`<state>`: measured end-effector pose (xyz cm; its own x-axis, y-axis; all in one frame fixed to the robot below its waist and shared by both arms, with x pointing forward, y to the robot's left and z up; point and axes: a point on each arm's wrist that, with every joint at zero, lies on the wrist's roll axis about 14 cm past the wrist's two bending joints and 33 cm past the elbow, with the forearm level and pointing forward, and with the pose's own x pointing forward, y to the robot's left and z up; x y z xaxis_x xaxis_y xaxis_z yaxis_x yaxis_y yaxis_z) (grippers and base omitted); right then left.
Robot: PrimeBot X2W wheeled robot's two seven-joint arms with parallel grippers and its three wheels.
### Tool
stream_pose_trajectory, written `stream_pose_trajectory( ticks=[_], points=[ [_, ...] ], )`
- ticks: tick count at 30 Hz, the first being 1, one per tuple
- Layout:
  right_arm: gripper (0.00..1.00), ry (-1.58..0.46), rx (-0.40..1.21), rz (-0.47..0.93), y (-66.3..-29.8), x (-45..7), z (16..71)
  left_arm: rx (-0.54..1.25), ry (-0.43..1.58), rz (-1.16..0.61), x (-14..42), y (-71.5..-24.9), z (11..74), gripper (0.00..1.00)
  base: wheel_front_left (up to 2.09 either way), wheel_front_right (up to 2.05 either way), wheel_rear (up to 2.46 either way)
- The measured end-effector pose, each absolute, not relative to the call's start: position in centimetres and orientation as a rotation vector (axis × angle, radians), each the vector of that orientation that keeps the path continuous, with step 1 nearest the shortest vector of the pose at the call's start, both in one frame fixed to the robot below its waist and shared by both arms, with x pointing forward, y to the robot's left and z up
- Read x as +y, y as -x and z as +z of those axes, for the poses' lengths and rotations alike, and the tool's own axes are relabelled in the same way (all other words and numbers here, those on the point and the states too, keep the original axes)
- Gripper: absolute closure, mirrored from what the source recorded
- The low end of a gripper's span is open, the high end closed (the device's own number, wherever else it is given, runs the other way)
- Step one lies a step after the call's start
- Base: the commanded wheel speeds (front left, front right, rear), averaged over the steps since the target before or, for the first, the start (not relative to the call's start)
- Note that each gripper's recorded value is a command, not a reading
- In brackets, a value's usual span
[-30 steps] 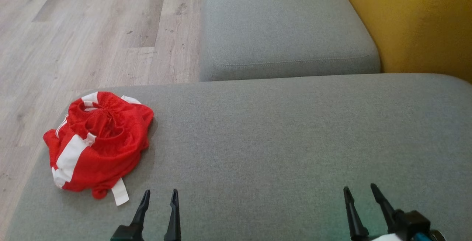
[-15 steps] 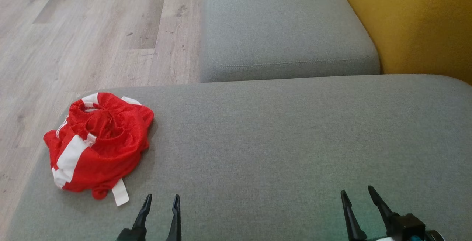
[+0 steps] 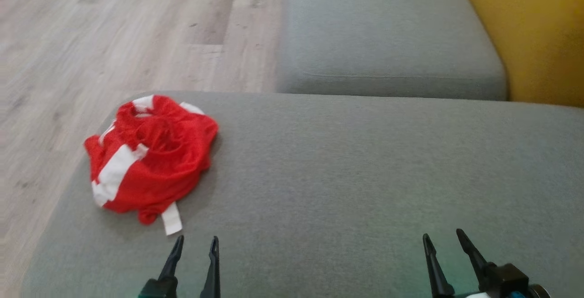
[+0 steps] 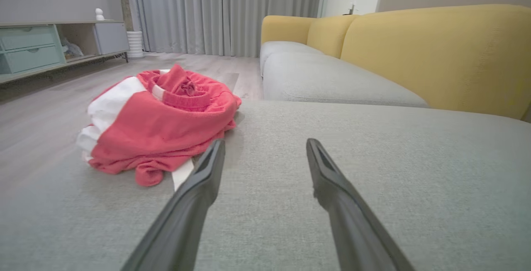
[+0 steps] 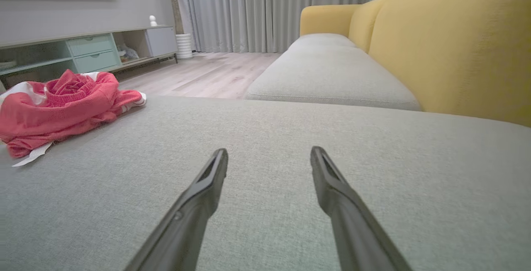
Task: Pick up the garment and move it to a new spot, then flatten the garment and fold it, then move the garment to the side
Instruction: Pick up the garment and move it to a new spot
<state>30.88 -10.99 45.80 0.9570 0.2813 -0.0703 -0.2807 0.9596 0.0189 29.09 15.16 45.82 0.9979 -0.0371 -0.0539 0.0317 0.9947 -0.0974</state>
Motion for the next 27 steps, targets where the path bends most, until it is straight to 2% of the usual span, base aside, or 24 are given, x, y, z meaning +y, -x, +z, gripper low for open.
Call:
stream_pose_trajectory(
  ticks=[12,21,27],
  points=[
    [0.0,0.018,0.092,0.533,-32.6,-3.5,45.8,0.034,0.102,0.239,22.9,-25.3,45.7,0.0,0.0,0.0,0.0],
    [0.0,0.029,0.091,0.68,-34.7,1.7,45.8,0.012,0.091,0.429,27.4,-23.4,46.7,0.0,0.0,0.0,0.0],
    [0.0,0.04,0.119,0.729,-35.1,3.2,44.7,0.013,0.085,0.508,29.2,-22.5,47.0,0.0,0.0,0.0,0.0]
  ],
)
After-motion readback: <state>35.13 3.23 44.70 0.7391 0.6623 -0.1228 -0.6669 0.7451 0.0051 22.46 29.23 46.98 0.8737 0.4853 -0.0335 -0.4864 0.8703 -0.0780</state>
